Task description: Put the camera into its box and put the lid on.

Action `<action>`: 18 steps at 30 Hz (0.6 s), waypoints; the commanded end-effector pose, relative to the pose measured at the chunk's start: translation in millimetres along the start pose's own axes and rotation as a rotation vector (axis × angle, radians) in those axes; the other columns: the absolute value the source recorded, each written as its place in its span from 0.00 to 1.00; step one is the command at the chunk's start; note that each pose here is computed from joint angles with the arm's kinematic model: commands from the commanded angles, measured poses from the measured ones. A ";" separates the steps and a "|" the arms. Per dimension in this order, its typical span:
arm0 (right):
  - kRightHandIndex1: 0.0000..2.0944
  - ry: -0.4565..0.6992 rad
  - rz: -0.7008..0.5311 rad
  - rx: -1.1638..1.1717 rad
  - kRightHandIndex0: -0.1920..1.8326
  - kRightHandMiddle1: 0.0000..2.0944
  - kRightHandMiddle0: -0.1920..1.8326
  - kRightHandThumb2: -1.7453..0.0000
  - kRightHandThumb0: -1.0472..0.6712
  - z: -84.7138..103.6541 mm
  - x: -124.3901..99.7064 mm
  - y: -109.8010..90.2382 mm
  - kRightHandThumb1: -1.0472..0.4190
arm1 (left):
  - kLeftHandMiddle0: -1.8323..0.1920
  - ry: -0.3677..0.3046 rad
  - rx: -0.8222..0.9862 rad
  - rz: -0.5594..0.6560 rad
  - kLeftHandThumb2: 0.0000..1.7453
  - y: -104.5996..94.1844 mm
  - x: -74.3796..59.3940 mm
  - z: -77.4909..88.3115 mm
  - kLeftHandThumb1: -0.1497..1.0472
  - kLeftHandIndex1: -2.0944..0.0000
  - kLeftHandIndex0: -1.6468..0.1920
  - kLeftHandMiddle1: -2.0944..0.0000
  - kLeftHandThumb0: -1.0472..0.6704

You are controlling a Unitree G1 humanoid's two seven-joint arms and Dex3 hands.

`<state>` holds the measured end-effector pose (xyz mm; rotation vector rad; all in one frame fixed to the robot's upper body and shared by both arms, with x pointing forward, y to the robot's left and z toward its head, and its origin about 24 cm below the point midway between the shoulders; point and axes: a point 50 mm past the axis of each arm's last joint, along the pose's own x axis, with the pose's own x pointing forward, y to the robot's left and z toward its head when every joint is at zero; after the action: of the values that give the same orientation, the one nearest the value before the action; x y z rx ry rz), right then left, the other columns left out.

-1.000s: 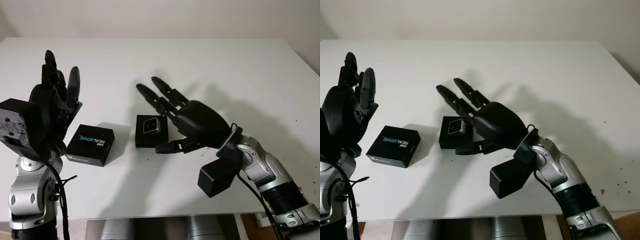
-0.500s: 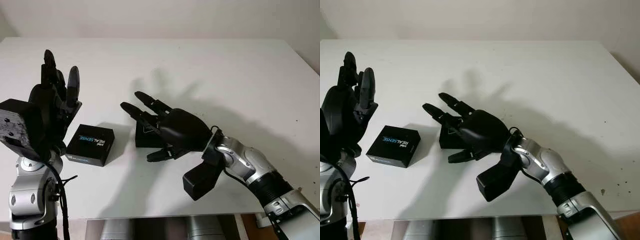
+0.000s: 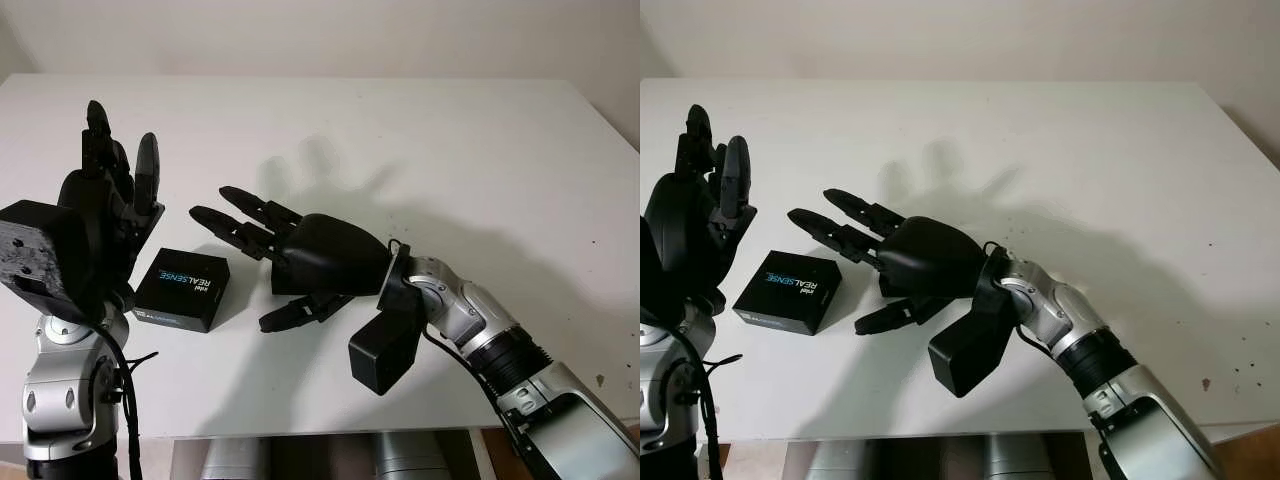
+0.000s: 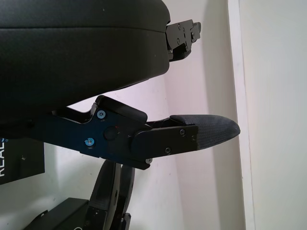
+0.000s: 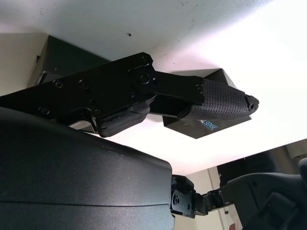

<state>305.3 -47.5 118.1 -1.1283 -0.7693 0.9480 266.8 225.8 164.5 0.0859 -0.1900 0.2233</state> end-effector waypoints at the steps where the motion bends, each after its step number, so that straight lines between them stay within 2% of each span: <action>1: 0.00 -0.011 0.002 0.025 0.00 0.00 0.00 0.64 0.09 0.3 2.6 -0.5 0.00 | 1.00 -0.010 0.002 0.007 0.30 0.6 -3.7 1.5 1.00 1.00 1.00 1.00 0.20; 10: 0.00 0.089 0.087 0.147 0.00 0.01 0.00 0.66 0.09 -17.1 -1.3 16.1 0.00 | 1.00 -0.010 -0.012 0.012 0.30 1.5 -5.4 2.2 1.00 1.00 1.00 1.00 0.20; 18: 0.00 0.182 0.094 0.272 0.00 0.02 0.00 0.66 0.09 -30.5 -12.0 31.0 0.00 | 1.00 -0.004 -0.006 0.009 0.30 1.7 -6.6 1.9 1.00 1.00 1.00 1.00 0.20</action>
<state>320.5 -56.4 93.9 -1.0202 -0.5136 0.9875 262.9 225.5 162.8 0.0794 -0.1830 0.2292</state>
